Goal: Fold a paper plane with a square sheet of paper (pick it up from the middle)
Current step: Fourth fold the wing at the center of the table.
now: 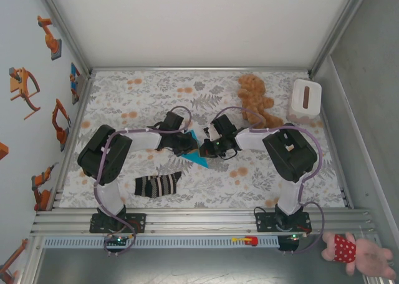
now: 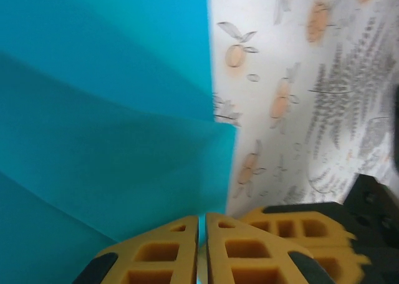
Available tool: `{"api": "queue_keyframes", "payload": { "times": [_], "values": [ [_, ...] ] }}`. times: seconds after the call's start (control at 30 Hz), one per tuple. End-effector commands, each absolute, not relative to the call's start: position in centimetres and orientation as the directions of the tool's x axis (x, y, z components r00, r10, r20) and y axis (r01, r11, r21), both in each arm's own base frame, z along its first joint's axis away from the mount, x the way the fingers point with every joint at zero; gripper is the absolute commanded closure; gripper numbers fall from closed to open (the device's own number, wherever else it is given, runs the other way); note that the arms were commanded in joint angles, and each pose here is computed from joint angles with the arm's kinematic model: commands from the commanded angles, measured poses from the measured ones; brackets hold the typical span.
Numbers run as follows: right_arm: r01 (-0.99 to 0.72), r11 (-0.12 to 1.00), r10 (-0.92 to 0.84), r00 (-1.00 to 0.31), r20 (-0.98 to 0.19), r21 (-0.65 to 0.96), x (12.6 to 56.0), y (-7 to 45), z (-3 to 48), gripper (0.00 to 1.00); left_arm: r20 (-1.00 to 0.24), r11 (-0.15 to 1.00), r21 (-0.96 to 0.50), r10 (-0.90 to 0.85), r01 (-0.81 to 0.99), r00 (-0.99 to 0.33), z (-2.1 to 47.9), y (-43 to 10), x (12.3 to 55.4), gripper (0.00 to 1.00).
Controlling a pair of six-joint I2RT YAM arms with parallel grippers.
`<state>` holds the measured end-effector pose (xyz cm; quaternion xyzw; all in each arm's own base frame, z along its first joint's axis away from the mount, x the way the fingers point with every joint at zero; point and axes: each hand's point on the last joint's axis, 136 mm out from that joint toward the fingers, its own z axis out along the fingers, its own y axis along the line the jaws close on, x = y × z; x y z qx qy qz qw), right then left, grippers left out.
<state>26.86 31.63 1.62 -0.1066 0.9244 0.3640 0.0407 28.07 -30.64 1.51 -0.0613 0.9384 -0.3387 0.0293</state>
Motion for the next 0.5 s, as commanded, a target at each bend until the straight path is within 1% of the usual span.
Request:
{"api": "queue_keyframes", "payload": {
  "times": [0.0,0.27,0.47],
  "values": [
    [-0.139,0.831,-0.155,-0.988,-0.016,0.539,24.6,28.6,-2.6,1.0,-0.017,0.807,-0.585,-0.11,-0.08,-0.994,0.0,-29.9,28.2,0.88],
    [-0.125,0.908,-0.159,-0.986,0.054,0.4,23.1,25.4,-5.1,1.0,-0.054,0.835,-0.544,-0.14,-0.088,-0.989,-1.2,-26.1,31.3,0.88],
    [-0.112,0.93,-0.15,-0.985,0.08,0.351,22.5,24.3,-5.9,1.0,-0.05,0.841,-0.526,-0.182,-0.129,-0.982,-2.1,-22.7,33.8,0.87]
  ]
}}
